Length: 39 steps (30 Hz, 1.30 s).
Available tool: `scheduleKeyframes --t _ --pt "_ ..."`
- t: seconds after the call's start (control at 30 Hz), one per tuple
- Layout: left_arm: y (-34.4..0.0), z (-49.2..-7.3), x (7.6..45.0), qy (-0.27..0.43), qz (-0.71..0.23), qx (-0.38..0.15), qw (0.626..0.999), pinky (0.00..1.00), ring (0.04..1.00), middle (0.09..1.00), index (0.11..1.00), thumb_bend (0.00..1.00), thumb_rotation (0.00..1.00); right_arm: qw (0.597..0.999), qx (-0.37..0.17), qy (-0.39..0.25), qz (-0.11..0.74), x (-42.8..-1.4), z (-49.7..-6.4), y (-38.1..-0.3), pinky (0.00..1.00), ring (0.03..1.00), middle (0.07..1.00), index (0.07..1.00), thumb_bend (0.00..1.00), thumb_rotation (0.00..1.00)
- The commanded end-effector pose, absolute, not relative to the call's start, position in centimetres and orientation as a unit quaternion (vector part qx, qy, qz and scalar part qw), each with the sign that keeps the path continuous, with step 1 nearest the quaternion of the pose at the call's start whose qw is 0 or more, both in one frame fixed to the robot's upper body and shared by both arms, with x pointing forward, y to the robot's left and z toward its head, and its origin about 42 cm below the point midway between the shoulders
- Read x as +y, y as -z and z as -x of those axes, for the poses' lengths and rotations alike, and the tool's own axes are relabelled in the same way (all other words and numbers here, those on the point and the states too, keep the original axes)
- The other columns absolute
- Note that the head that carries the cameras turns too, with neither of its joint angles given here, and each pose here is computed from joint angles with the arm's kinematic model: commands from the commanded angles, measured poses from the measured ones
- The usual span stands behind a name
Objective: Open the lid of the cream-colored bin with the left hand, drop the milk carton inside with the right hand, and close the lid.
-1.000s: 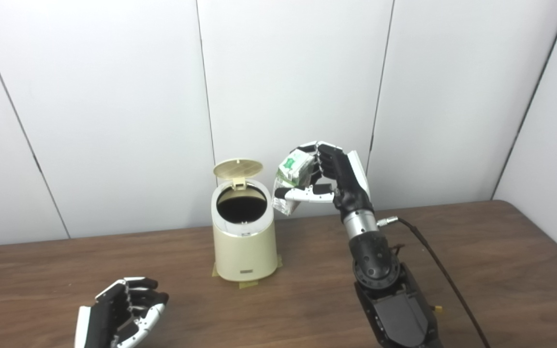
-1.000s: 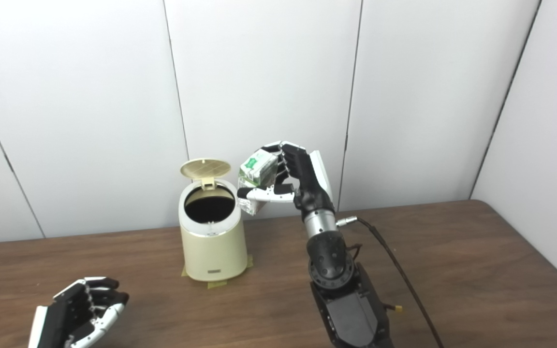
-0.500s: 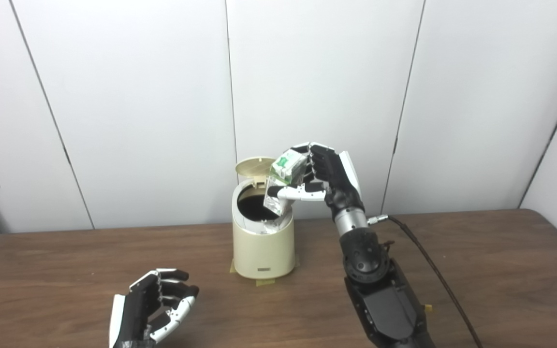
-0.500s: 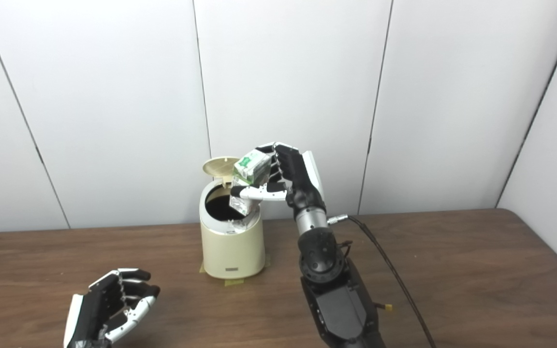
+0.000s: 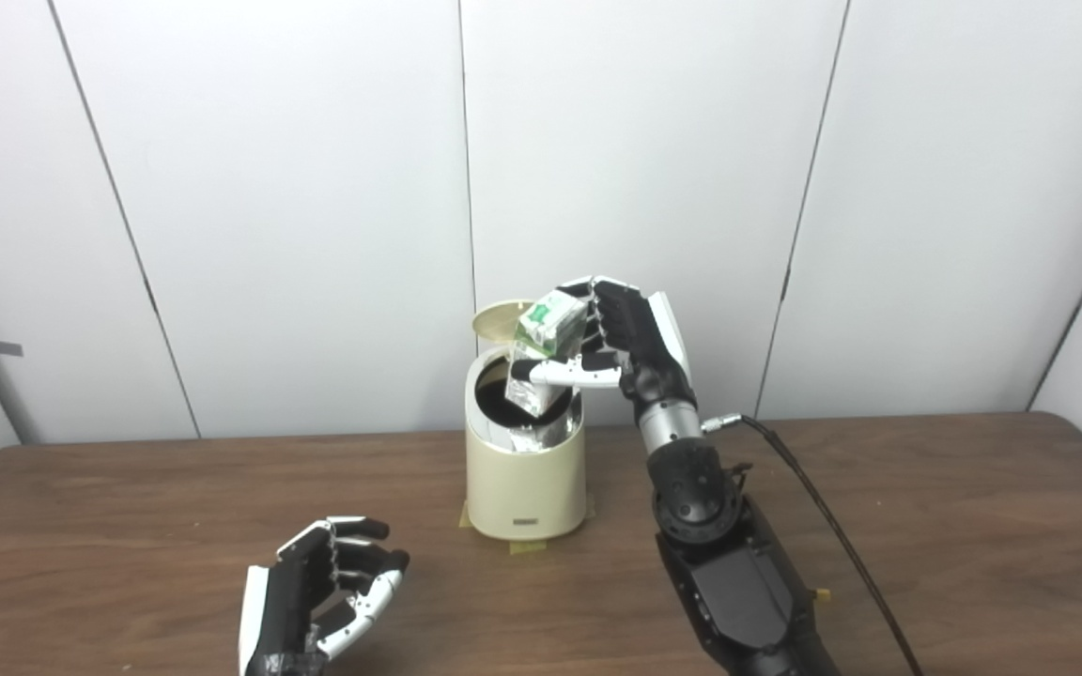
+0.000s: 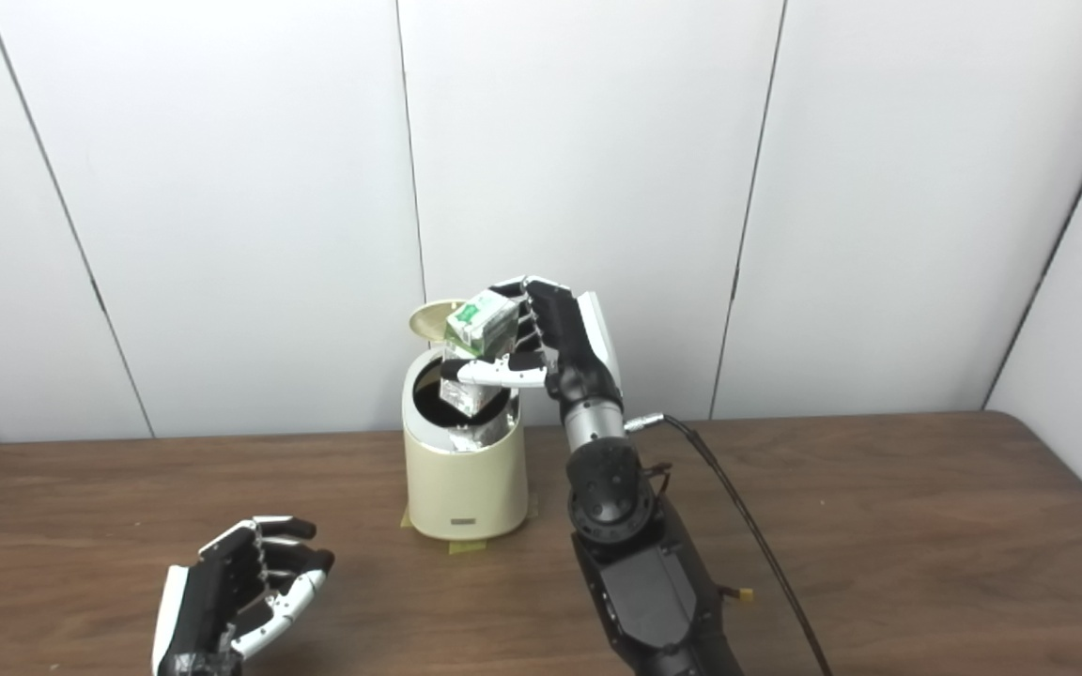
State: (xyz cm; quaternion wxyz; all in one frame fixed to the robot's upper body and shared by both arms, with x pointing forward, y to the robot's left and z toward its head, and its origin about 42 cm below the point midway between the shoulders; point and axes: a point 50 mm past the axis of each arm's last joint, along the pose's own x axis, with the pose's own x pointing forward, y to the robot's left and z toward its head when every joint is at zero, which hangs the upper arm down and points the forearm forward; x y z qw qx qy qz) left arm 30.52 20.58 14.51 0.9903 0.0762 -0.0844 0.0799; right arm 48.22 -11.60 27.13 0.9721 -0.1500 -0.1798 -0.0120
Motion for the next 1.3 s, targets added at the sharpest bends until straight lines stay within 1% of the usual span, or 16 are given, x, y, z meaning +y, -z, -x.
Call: scheduleKeyframes --t 0.0,0.27,0.33,0.7,1.03,1.13,1.2,1.23,1.27 --pt "-16.5 -31.1 19.9 -0.08 -0.073 -0.127 0.986 0.41 0.502 0.462 0.531 0.51 0.0 0.959 -0.245 0.005 0.14 -10.3 -48.7 -31.1 0.29 0.356 0.457 0.507 0.53 0.0" --pt "-16.7 -31.0 19.7 -0.08 -0.067 -0.126 0.987 0.41 0.495 0.459 0.534 0.51 0.0 0.959 -0.242 -0.002 0.148 -9.9 -49.1 -30.7 0.29 0.35 0.453 0.511 0.53 0.0" --pt "-16.8 -31.0 19.6 -0.08 -0.067 -0.126 0.986 0.42 0.496 0.456 0.537 0.51 0.0 0.959 -0.24 -0.003 0.148 -9.8 -49.3 -30.6 0.29 0.349 0.451 0.513 0.53 0.0" --pt "-17.0 -30.8 19.4 -0.078 -0.059 -0.129 0.987 0.39 0.487 0.461 0.532 0.51 0.0 0.959 -0.242 -0.002 0.149 -9.5 -50.5 -30.1 0.3 0.354 0.445 0.517 0.53 0.0" --pt "-17.3 -30.6 19.4 -0.077 -0.06 -0.129 0.987 0.41 0.494 0.461 0.531 0.51 0.0 0.959 -0.242 0.003 0.151 -9.5 -50.5 -29.4 0.3 0.354 0.444 0.516 0.52 0.0" --pt "-17.3 -30.6 19.4 -0.077 -0.064 -0.128 0.987 0.42 0.497 0.459 0.534 0.51 0.0 0.956 -0.242 -0.009 0.163 -9.7 -50.4 -29.2 0.31 0.379 0.459 0.508 0.53 0.0" --pt "-17.4 -30.6 19.4 -0.077 -0.065 -0.127 0.987 0.42 0.495 0.457 0.537 0.51 0.0 0.949 -0.245 -0.03 0.194 -9.9 -50.5 -29.0 0.36 0.44 0.474 0.507 0.53 0.0" --pt "-17.4 -30.6 19.4 -0.077 -0.065 -0.127 0.987 0.42 0.497 0.457 0.537 0.51 0.0 0.946 -0.246 -0.038 0.205 -10.0 -50.5 -28.9 0.41 0.514 0.578 0.588 0.68 0.03" --pt "-17.4 -30.6 19.4 -0.076 -0.063 -0.127 0.987 0.43 0.499 0.456 0.538 0.51 0.0 0.943 -0.248 -0.043 0.216 -10.1 -50.5 -28.8 0.45 0.56 0.643 0.639 0.78 0.05"
